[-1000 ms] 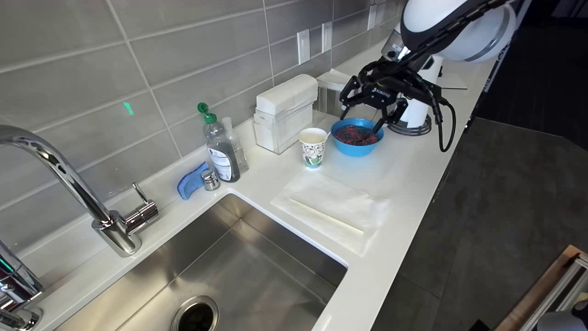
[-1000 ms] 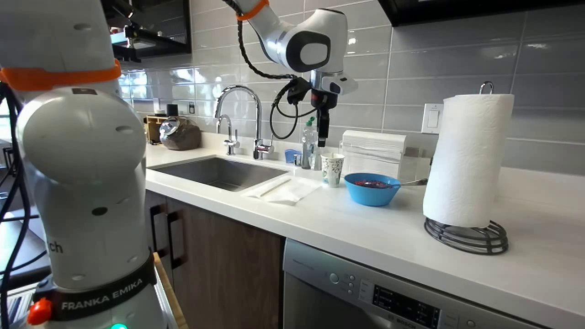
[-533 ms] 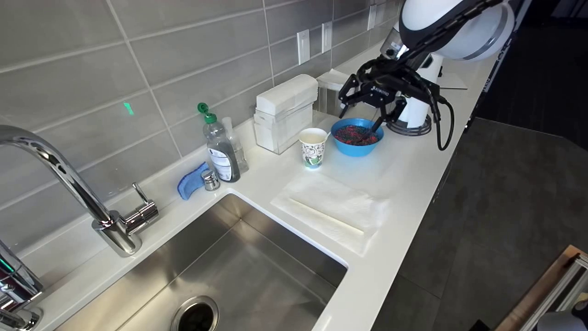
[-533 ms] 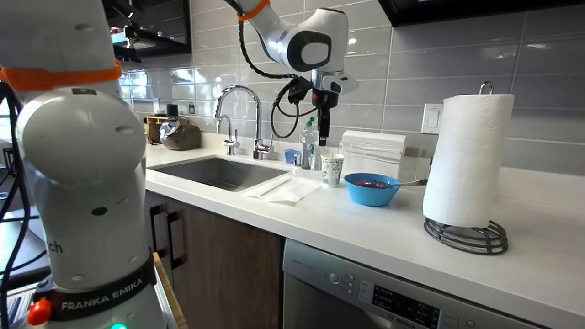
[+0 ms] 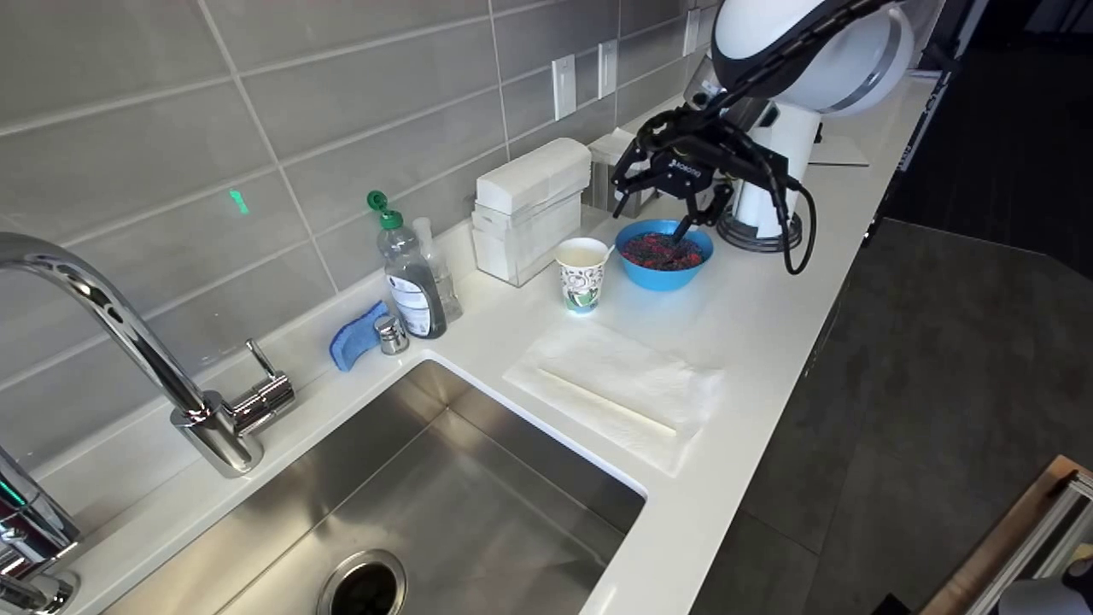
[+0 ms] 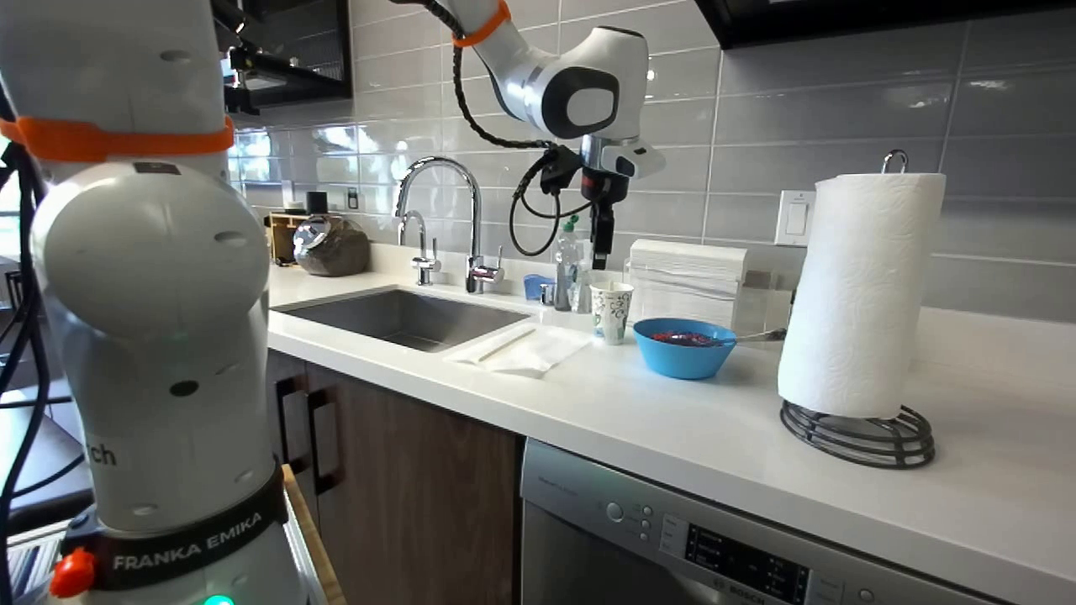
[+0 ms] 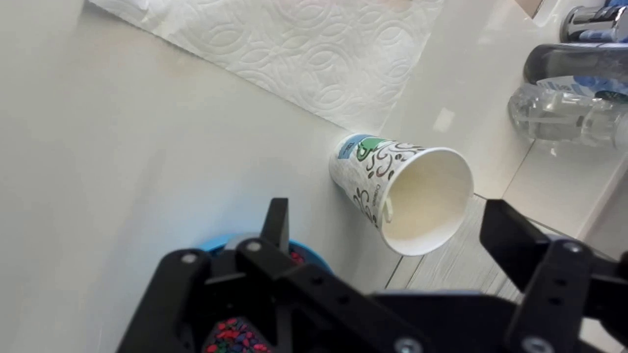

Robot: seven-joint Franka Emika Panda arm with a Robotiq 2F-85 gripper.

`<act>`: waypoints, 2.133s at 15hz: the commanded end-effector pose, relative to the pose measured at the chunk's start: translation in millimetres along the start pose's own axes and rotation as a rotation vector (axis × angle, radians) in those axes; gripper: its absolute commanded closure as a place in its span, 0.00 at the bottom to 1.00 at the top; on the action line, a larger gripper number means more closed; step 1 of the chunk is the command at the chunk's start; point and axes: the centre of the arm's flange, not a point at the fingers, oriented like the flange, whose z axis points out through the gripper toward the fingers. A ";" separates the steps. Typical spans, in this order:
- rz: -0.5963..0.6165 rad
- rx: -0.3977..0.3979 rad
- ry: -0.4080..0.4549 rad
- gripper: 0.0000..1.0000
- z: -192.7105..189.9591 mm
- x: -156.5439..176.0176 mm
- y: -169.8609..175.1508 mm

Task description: Pick up the white knife, then place it on the paper towel

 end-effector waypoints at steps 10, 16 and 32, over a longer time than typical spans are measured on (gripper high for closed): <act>0.096 0.008 0.029 0.66 49.2 31.9 -23.8; 0.104 -0.001 0.025 0.76 61.4 34.5 -23.6; 0.035 -0.021 0.038 0.99 70.5 24.9 -32.3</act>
